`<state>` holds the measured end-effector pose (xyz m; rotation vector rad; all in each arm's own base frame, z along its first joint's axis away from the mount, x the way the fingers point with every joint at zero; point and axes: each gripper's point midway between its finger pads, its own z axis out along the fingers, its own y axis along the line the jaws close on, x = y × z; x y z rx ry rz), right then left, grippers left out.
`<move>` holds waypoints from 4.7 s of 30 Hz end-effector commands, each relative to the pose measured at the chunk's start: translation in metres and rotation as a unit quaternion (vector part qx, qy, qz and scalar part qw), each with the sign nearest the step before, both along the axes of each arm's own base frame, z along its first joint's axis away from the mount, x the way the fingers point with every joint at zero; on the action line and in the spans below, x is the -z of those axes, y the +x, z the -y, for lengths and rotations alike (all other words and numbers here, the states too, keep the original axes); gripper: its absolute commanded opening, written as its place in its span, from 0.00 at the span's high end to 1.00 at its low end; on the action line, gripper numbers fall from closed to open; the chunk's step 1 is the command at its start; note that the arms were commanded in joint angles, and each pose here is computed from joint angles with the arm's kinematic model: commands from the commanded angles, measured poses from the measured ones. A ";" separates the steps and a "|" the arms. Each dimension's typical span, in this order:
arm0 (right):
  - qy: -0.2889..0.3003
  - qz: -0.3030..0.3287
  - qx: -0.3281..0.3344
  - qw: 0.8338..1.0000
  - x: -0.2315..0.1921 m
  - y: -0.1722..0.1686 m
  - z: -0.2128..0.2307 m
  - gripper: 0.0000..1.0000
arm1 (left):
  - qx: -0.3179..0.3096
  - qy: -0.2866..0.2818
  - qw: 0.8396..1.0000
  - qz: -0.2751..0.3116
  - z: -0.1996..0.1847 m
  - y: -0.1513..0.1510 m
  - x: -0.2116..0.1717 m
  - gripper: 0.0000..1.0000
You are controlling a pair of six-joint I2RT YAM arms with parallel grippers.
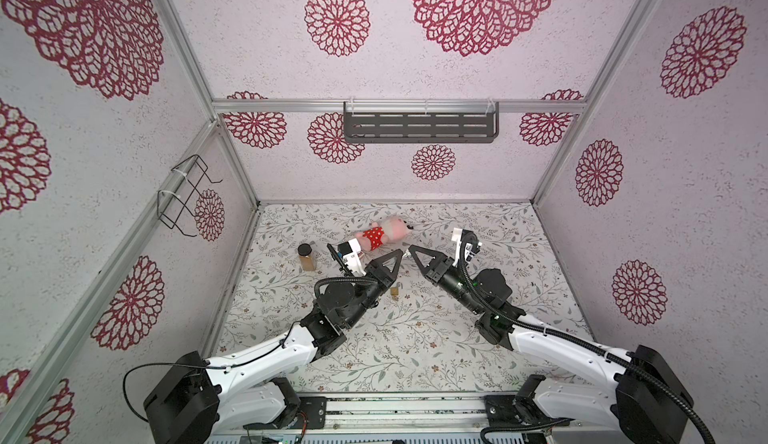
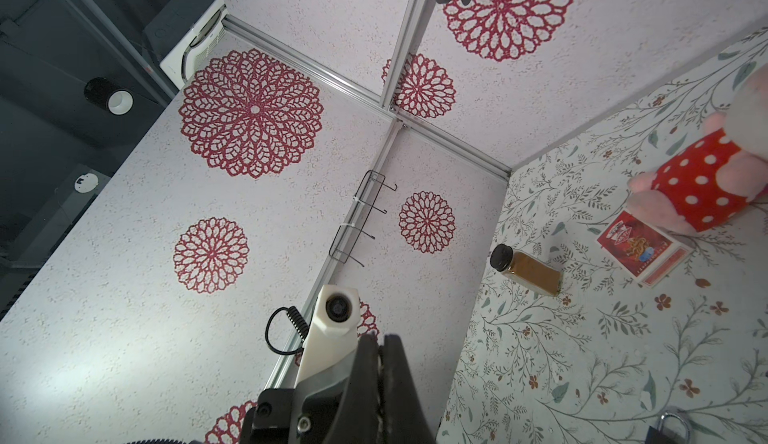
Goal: Unlock with the key
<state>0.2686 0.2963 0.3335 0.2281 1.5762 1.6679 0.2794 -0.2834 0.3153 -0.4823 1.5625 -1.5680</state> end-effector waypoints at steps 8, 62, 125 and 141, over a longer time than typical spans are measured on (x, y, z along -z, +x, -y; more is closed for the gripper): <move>-0.018 0.029 0.015 0.999 -0.017 -0.004 0.009 1.00 | 0.010 0.011 1.000 0.019 0.001 -0.001 -0.009 1.00; -0.167 0.156 -0.335 0.914 0.032 -0.055 -0.006 0.79 | 0.290 0.410 0.856 0.124 0.019 -0.033 0.015 1.00; -0.183 -0.101 -0.099 0.973 0.149 -0.036 0.010 1.00 | 0.088 0.581 0.743 -0.321 -0.106 0.035 0.279 0.33; -0.182 -0.102 -0.102 0.973 0.150 -0.036 0.010 1.00 | 0.094 0.620 0.695 -0.353 -0.096 0.017 0.307 0.43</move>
